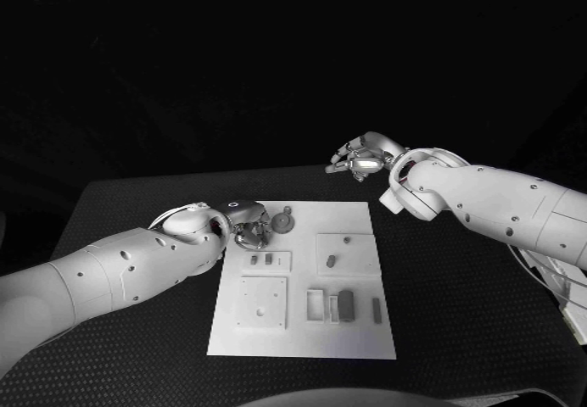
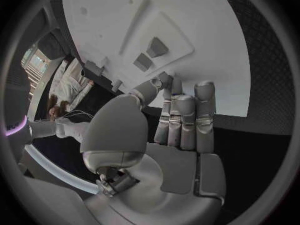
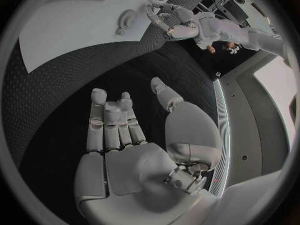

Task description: Assemble the parts on the task board

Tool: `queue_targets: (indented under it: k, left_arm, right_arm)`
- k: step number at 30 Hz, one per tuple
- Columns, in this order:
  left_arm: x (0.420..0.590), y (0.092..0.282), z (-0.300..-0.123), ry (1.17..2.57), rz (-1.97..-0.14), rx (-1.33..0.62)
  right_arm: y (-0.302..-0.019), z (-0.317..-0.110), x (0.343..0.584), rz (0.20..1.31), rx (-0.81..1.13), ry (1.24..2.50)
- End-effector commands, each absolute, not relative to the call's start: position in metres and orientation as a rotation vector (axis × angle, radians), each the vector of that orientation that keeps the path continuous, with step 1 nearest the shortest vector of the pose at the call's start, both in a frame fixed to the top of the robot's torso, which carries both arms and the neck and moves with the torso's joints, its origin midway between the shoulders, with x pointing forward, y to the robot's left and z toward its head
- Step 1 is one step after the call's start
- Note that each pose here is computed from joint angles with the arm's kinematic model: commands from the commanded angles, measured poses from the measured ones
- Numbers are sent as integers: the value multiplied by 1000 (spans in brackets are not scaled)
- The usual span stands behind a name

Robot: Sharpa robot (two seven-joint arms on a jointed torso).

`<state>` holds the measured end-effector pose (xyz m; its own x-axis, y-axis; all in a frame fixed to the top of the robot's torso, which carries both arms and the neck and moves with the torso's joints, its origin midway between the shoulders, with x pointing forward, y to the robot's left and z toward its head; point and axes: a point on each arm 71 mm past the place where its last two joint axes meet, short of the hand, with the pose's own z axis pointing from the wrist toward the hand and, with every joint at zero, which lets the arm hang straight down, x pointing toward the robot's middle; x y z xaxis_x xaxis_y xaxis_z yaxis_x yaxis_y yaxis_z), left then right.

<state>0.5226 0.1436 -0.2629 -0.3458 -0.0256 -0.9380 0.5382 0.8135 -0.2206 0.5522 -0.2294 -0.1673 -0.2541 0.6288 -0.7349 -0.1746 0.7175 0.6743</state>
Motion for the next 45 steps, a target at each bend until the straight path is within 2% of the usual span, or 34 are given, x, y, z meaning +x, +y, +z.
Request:
queue_targets:
  k: [1,25,45]
  left_arm:
    - [518,145,-274,1894,-614,377]
    - [519,150,-273,1880,-603,338]
    - [521,168,-270,1861,-578,311]
  right_arm:
    - [-228,-168,552,802,359,1672]
    - [-229,-168,552,801,360,1672]
    - [-231,-168,552,796,363,1670]
